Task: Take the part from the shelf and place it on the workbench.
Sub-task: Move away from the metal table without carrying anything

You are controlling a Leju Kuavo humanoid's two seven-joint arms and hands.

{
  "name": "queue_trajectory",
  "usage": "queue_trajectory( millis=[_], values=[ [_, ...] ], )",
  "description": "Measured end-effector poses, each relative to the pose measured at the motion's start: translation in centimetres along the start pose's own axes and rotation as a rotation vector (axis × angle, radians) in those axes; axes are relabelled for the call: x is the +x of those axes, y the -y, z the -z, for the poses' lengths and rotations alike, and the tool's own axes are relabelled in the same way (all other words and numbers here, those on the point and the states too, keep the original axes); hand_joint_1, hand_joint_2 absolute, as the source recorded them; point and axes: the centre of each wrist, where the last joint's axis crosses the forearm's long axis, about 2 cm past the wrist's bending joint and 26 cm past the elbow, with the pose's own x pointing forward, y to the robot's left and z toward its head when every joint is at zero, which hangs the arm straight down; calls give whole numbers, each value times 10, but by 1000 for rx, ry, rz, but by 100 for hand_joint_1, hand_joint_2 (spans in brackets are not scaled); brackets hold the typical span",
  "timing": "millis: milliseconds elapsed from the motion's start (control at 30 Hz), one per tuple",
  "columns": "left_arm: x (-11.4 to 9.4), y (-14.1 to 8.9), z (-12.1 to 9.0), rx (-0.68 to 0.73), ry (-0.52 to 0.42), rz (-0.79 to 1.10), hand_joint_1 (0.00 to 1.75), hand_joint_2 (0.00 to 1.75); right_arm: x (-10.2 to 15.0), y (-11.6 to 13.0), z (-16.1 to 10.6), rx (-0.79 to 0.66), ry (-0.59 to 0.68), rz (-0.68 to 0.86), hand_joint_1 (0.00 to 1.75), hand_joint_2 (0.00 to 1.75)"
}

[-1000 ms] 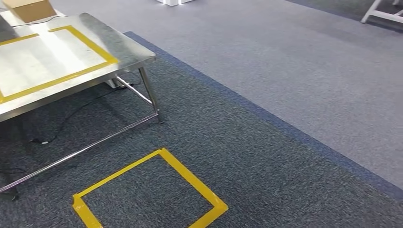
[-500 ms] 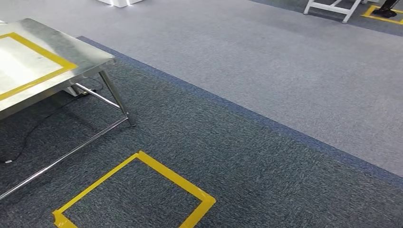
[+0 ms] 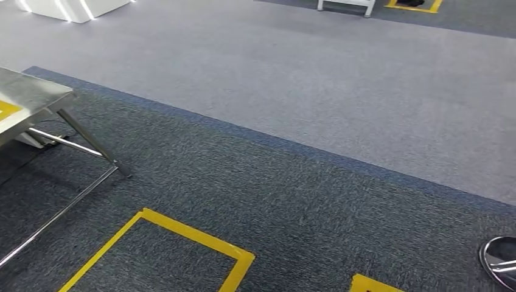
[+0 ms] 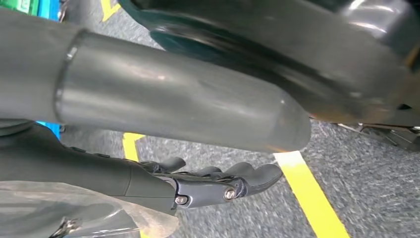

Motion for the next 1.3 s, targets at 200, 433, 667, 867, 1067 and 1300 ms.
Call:
queue_trajectory(
  millis=[200,433,667,867,1067,1300],
  values=[
    [1,-1,0,4,1,0,0,0,-1,-1,0,2,-5,3,0,0],
    [0,1,-1,1,0,1,0,0,2,2,0,-3,-3,4,0,0],
    [2,-1,0,4,4,1,0,0,0,2,0,-3,-5,3,0,0],
    [0,1,0,3,0,0,0,0,2,3,0,-7,-4,2,0,0],
    [-1,0,0,6,-4,-5,0,0,0,2,0,-5,-12,1,0,0],
    [0,1,0,12,-2,-9,0,0,0,1,0,-4,-16,3,0,0]
  ],
)
